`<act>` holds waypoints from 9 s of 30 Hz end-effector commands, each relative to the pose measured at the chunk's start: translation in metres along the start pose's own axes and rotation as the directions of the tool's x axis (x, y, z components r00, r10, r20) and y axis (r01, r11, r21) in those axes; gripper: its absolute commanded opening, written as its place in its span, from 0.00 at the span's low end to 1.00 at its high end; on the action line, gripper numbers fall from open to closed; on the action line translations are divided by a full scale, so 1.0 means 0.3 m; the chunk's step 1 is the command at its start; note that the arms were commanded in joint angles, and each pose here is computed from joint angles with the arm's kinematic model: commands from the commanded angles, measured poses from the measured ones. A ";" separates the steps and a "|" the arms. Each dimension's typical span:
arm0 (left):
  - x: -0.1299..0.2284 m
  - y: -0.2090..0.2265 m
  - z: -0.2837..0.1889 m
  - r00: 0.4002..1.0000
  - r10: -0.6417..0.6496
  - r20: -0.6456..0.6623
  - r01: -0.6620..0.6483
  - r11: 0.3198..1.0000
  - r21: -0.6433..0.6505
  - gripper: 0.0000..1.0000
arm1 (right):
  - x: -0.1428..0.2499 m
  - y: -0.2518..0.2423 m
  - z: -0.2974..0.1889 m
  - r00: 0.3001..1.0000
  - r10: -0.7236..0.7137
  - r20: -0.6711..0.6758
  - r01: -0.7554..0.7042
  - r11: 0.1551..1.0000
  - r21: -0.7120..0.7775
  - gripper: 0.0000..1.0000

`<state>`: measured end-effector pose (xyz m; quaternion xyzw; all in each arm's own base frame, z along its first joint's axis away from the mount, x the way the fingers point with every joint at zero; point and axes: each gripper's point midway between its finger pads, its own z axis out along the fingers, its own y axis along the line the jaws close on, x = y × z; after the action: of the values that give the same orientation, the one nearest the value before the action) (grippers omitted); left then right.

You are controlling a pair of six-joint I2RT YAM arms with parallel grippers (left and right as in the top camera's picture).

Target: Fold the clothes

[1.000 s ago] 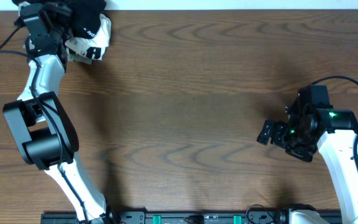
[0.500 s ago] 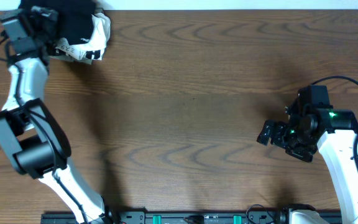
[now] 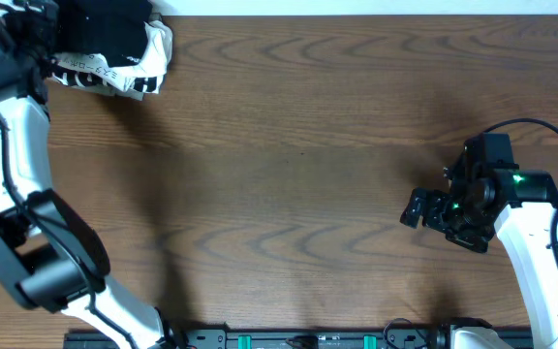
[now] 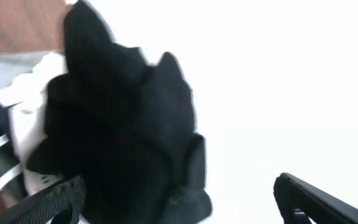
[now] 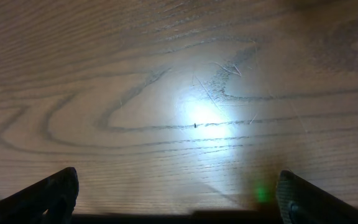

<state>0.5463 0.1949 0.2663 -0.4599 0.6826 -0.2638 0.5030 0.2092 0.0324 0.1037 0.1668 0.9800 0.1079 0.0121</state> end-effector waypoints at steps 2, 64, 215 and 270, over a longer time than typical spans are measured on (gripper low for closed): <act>0.021 -0.251 -0.169 0.965 0.258 -0.038 -0.242 0.942 0.231 0.98 | 0.006 0.011 -0.002 0.999 -0.037 0.001 0.037 0.999 -0.009 0.99; 0.017 0.007 0.213 0.507 0.858 0.084 -0.806 0.507 -0.306 0.16 | 0.010 -0.004 0.063 0.999 -0.041 0.004 0.041 0.999 -0.010 0.99; 0.895 0.035 -1.437 0.719 0.695 -0.022 -0.554 0.591 0.586 0.98 | 0.226 -0.005 -0.443 0.596 -0.084 0.799 0.287 0.951 -0.114 0.99; 0.895 0.035 -1.437 0.719 0.695 -0.022 -0.554 0.591 0.586 0.98 | -0.106 0.075 -0.185 -0.046 -0.364 0.930 0.509 0.793 0.335 0.99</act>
<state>0.1244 -0.0824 0.2912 0.0081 0.7562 -0.2982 0.5824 0.2436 0.0315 0.1630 -0.1009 0.7182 0.0370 0.6875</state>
